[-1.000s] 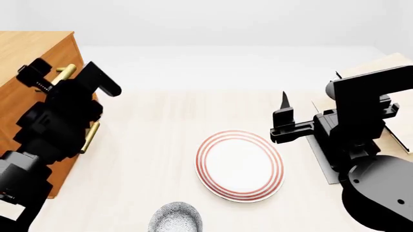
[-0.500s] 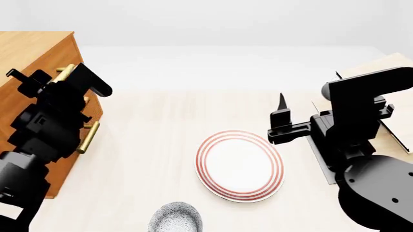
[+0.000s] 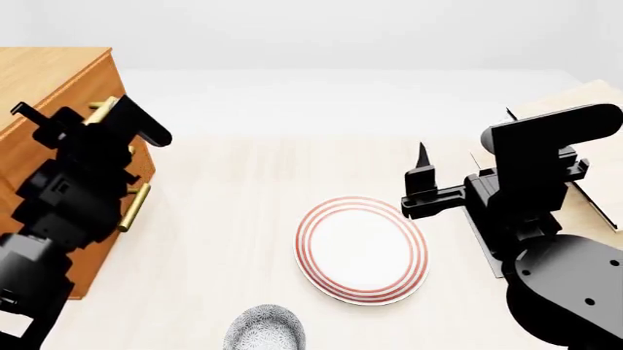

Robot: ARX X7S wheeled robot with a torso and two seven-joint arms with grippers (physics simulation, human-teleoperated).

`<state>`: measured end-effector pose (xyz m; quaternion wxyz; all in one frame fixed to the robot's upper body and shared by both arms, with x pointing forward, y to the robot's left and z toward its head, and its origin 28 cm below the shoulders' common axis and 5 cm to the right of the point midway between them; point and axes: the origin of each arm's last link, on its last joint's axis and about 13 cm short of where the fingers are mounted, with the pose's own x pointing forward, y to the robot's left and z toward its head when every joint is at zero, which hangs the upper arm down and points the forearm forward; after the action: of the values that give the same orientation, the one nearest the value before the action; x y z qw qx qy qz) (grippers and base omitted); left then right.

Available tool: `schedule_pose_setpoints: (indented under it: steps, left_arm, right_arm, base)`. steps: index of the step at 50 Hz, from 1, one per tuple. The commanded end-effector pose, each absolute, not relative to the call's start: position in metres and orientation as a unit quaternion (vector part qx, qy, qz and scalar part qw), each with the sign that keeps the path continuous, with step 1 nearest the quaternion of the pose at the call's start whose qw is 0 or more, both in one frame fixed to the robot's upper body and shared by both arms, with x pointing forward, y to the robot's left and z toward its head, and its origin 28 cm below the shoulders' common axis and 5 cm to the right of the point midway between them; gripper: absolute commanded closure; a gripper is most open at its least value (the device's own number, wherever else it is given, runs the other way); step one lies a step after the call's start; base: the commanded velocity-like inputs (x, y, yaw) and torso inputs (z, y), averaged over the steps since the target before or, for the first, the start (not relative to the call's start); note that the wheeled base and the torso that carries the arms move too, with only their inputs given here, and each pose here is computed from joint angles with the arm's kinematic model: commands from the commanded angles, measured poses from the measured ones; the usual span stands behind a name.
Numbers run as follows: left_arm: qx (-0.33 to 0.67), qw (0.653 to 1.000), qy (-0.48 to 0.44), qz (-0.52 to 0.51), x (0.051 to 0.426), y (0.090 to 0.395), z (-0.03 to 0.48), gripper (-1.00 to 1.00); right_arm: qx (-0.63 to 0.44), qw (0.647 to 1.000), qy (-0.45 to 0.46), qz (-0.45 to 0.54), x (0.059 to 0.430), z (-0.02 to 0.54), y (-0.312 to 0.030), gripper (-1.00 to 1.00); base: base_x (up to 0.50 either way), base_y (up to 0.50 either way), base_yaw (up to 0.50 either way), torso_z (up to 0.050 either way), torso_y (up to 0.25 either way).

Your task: Open the top drawer of the cabinet and put the bowl in it.

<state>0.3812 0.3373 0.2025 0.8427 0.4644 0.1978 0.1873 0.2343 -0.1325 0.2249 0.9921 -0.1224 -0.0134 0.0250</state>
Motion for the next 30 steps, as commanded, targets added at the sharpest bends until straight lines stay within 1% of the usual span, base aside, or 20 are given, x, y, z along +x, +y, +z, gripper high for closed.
schedule_pose_setpoints:
  steps: [1,30]
  left_arm:
    - [0.45,0.862,0.18,0.148,0.38,0.321,0.204,1.0]
    - [0.479,0.863,0.139,0.083,0.368,0.292,0.195,1.0]
  right_arm:
    - [-0.122,0.992,-0.014,0.025,0.235,0.225,-0.132,-1.0]
    - [-0.121,0.992,-0.016,0.03,0.235,0.227,-0.13,-1.0]
  base:
    - [0.0,0.0,0.0,0.0,0.0]
    - [0.0,0.0,0.0,0.0,0.0]
